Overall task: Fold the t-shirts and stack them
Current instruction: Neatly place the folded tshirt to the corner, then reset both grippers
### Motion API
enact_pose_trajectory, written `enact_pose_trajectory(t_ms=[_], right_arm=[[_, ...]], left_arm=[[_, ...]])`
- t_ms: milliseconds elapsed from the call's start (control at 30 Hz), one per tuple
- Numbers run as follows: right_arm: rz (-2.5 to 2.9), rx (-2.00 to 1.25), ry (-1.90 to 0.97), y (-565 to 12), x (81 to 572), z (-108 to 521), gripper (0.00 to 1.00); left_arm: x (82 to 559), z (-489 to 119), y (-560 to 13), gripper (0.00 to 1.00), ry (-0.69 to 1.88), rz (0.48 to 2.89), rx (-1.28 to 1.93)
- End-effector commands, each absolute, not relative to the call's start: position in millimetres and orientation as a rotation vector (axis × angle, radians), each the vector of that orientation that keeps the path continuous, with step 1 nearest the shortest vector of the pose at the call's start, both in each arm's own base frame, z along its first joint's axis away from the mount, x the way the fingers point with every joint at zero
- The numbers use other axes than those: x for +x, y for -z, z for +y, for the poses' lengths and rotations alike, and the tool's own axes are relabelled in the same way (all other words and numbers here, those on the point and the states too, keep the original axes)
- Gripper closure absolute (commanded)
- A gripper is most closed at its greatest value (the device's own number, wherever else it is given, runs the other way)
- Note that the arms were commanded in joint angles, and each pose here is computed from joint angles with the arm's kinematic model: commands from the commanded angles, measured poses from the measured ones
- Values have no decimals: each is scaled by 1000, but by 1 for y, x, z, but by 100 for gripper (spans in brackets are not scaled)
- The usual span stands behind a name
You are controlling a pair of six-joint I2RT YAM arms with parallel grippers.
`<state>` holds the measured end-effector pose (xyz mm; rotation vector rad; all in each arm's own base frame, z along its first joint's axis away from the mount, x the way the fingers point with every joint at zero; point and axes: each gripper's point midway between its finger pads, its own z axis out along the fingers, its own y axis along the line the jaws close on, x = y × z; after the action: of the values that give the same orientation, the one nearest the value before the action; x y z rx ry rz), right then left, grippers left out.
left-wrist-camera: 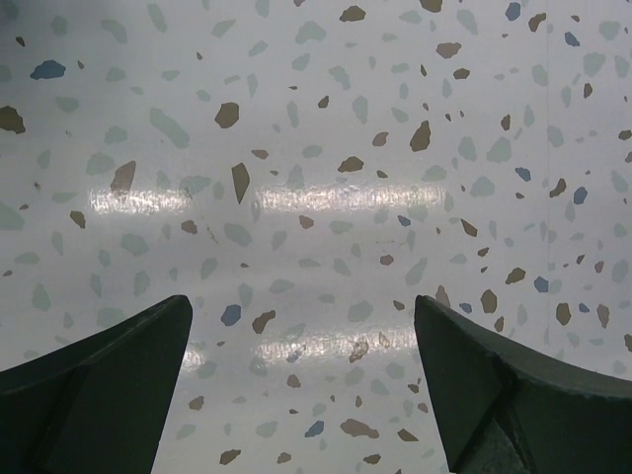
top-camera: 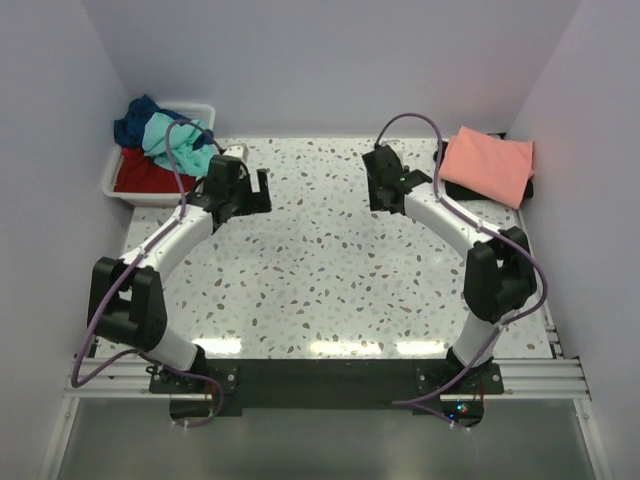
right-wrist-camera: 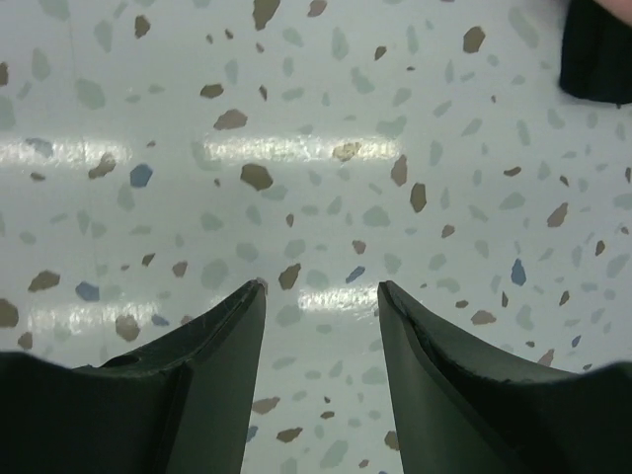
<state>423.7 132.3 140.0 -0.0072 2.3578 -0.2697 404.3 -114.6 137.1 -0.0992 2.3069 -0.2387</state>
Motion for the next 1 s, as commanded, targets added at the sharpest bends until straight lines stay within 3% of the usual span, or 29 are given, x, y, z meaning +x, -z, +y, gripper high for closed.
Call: enact_pose_trajectory(t_ms=[0, 233, 967], right_arm=[[2294, 16, 69, -176, 402, 153, 47], [2242, -44, -93, -203, 375, 180, 43], [2167, -99, -186, -215, 355, 227, 42]], left_arm=[[409, -113, -161, 0, 214, 2209, -83], [403, -121, -160, 0, 202, 2213, -89], [385, -141, -175, 0, 199, 2181, -35]])
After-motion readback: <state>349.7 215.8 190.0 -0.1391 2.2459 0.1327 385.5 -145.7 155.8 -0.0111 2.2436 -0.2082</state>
